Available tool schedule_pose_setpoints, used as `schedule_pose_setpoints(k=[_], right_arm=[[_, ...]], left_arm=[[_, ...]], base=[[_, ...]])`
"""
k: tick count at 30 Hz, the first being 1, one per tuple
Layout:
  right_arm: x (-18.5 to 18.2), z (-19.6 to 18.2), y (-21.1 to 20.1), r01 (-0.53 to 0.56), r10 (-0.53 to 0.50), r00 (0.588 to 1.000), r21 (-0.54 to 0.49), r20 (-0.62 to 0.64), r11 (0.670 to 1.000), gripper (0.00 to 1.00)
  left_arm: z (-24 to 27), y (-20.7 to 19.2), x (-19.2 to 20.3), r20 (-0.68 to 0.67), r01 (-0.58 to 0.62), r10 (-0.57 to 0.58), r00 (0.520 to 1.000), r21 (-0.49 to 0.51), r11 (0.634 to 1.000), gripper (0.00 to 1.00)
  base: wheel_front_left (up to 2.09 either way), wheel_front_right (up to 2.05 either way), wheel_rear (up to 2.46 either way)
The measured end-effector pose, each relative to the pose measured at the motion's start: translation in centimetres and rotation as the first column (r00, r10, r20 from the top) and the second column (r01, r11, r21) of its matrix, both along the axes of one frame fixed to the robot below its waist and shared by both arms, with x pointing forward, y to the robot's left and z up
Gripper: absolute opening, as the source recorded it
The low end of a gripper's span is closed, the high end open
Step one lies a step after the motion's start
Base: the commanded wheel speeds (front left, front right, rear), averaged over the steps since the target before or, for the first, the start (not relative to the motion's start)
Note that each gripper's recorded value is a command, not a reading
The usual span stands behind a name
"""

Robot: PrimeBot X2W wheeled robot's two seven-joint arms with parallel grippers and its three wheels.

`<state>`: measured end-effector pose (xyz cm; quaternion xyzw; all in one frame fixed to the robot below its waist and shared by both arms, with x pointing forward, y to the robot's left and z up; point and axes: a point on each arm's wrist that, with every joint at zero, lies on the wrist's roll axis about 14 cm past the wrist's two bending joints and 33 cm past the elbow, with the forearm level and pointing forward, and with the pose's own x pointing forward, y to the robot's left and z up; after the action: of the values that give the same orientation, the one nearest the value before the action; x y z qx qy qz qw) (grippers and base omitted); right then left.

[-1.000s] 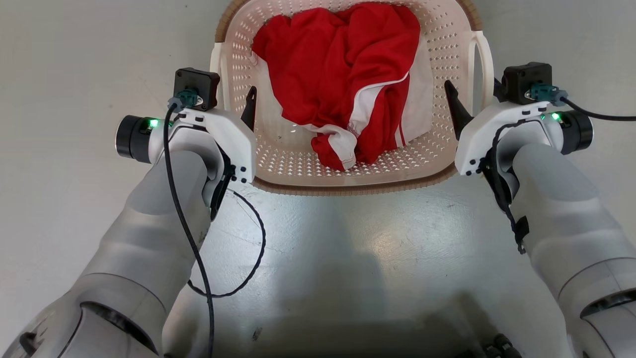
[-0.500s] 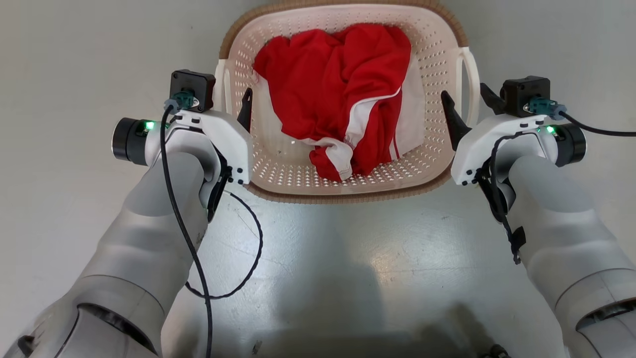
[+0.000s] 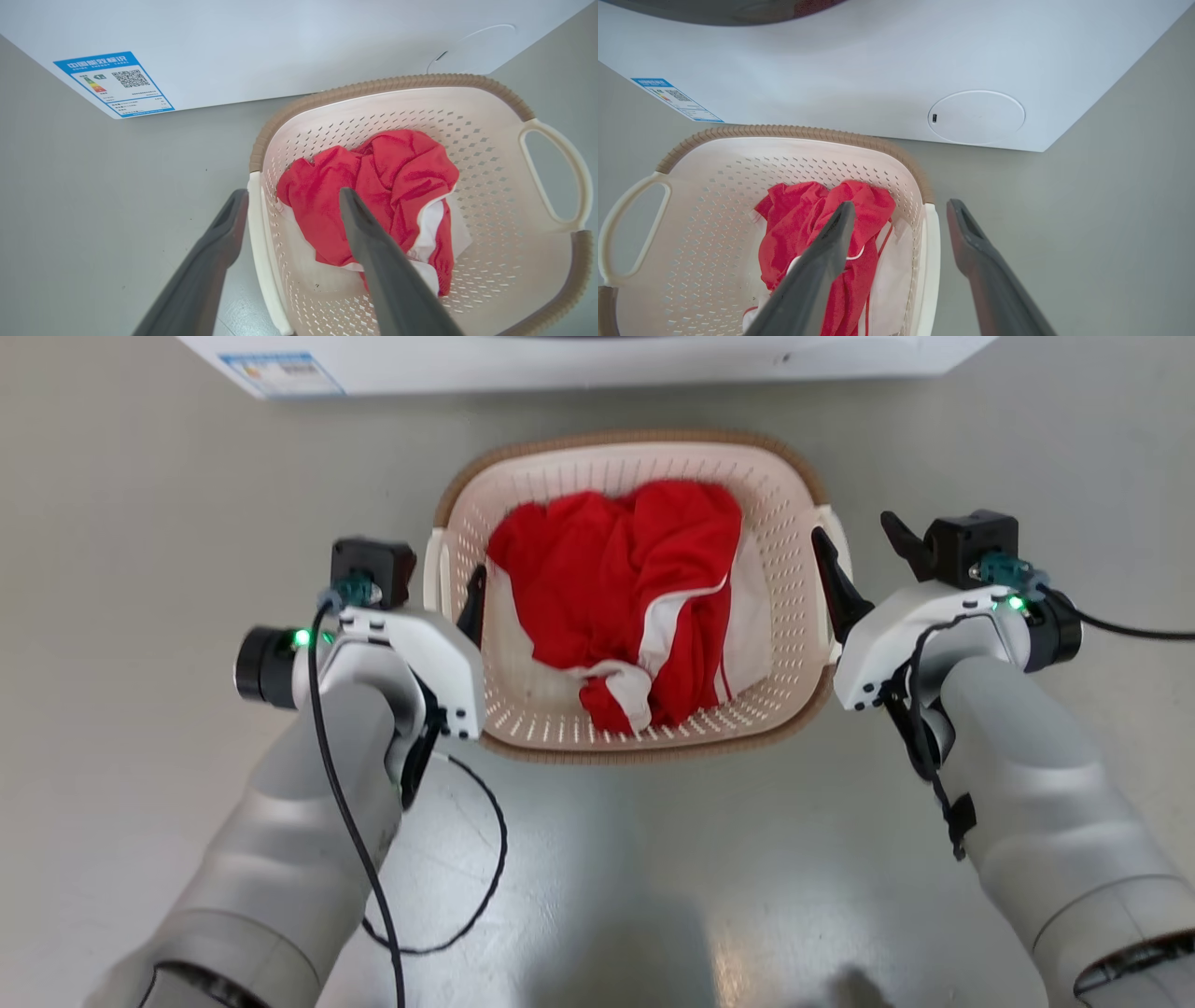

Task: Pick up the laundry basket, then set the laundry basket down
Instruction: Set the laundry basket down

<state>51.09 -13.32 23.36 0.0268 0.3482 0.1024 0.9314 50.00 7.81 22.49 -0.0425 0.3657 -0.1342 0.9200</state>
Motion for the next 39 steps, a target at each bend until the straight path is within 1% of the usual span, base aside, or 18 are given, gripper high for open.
schedule_pose_setpoints(k=[3, 7, 17, 24, 30, 33, 39], right_arm=[[0.2, 2.2, -0.1, 0.007, -0.008, 0.998, 0.004, 0.056, 1.0, 1.0], [-0.6, 4.6, -0.6, 0.015, -0.014, 0.993, -0.005, 0.117, 1.0, 1.0], [-3.9, 9.8, -1.5, 0.032, -0.025, 0.974, -0.027, 0.224, 0.999, 1.0], [-4.5, 13.8, -2.1, 0.055, -0.042, 0.944, -0.029, 0.327, 0.998, 1.0], [-6.3, 15.4, -2.5, 0.063, -0.045, 0.93, -0.038, 0.364, 0.997, 1.0], [-7.1, 16.5, -2.5, 0.064, -0.044, 0.919, -0.038, 0.391, 0.997, 1.0], [-8.2, 19.0, -2.9, 0.077, -0.054, 0.886, -0.032, 0.461, 0.997, 1.0]], left_arm=[[1.4, -0.1, -0.6, 0.018, -0.008, 0.008, 1.0, -0.014, 1.0, 1.0], [3.6, 0.1, -1.3, 0.051, -0.033, 0.035, 0.998, -0.035, 0.999, 1.0], [9.1, 0.9, -3.8, 0.143, -0.093, 0.105, 0.984, -0.086, 0.992, 1.0], [12.6, 1.7, -4.8, 0.228, -0.122, 0.145, 0.963, -0.112, 0.986, 1.0], [14.5, 2.9, -6.2, 0.278, -0.152, 0.178, 0.944, -0.111, 0.982, 1.0], [15.2, 3.4, -7.2, 0.293, -0.177, 0.208, 0.933, -0.129, 0.976, 1.0], [16.6, 4.5, -9.0, 0.328, -0.216, 0.261, 0.908, -0.167, 0.962, 1.0]], base=[[0.0, 0.0, 0.0], [0.0, 0.0, 0.0], [0.0, 0.0, 0.0], [0.0, 0.0, 0.0], [0.0, 0.0, 0.0], [0.0, 0.0, 0.0], [0.0, 0.0, 0.0]])
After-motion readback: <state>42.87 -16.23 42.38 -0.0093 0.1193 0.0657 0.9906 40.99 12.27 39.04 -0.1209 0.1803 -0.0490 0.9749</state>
